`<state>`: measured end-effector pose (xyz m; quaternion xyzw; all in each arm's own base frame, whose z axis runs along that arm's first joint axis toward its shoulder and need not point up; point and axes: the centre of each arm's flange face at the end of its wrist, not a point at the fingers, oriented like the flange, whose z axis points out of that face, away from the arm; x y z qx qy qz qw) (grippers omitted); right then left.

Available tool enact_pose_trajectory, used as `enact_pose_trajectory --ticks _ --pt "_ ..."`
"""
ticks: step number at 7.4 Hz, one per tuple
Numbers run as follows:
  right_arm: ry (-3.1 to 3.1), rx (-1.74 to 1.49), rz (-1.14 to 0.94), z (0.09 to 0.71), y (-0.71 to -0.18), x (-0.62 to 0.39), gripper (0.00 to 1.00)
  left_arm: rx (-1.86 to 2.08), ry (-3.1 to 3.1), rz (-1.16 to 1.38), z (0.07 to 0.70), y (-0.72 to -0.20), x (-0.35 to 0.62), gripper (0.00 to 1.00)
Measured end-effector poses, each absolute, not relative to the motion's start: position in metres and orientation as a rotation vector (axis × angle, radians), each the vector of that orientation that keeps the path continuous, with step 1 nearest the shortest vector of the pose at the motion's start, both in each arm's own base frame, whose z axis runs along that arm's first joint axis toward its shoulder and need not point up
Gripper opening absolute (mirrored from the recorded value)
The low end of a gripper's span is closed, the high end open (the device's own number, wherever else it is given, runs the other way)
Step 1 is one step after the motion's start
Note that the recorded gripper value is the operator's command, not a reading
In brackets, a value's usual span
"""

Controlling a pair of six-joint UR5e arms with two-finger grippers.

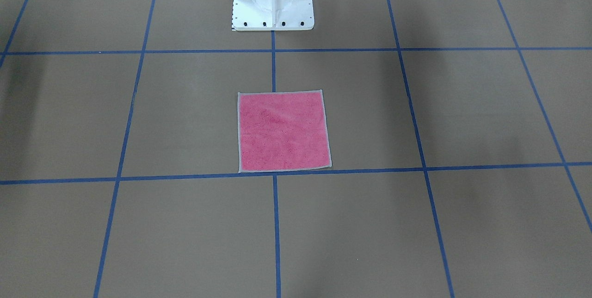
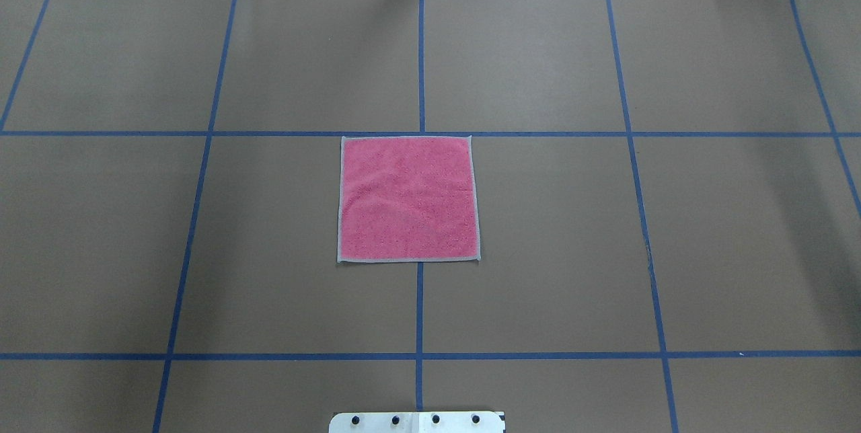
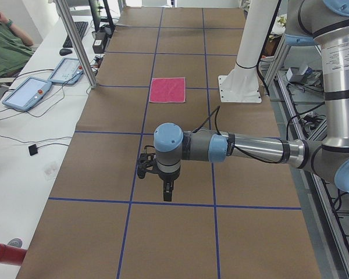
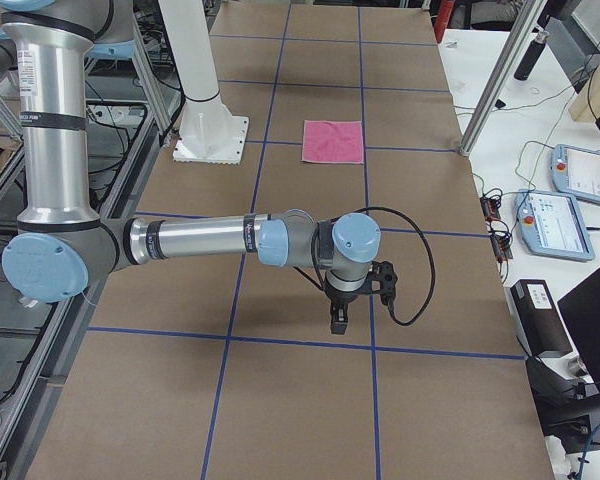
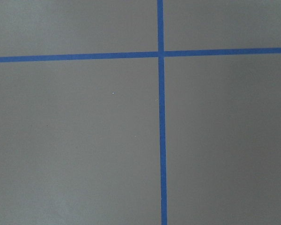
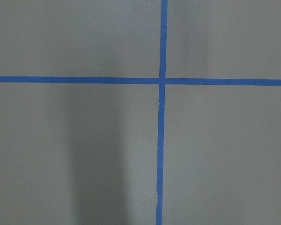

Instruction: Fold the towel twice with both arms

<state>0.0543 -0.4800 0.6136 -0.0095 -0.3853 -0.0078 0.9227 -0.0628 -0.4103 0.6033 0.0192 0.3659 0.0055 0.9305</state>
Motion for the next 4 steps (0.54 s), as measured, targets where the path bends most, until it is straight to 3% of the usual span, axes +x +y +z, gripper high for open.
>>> enact_pose_trajectory --ticks 4 --pt "-0.791 -0.016 -0.017 0.6121 -0.4802 0.0542 1.0 0.03 0.749 0.002 0.604 -0.4115 -0.0624 1.0"
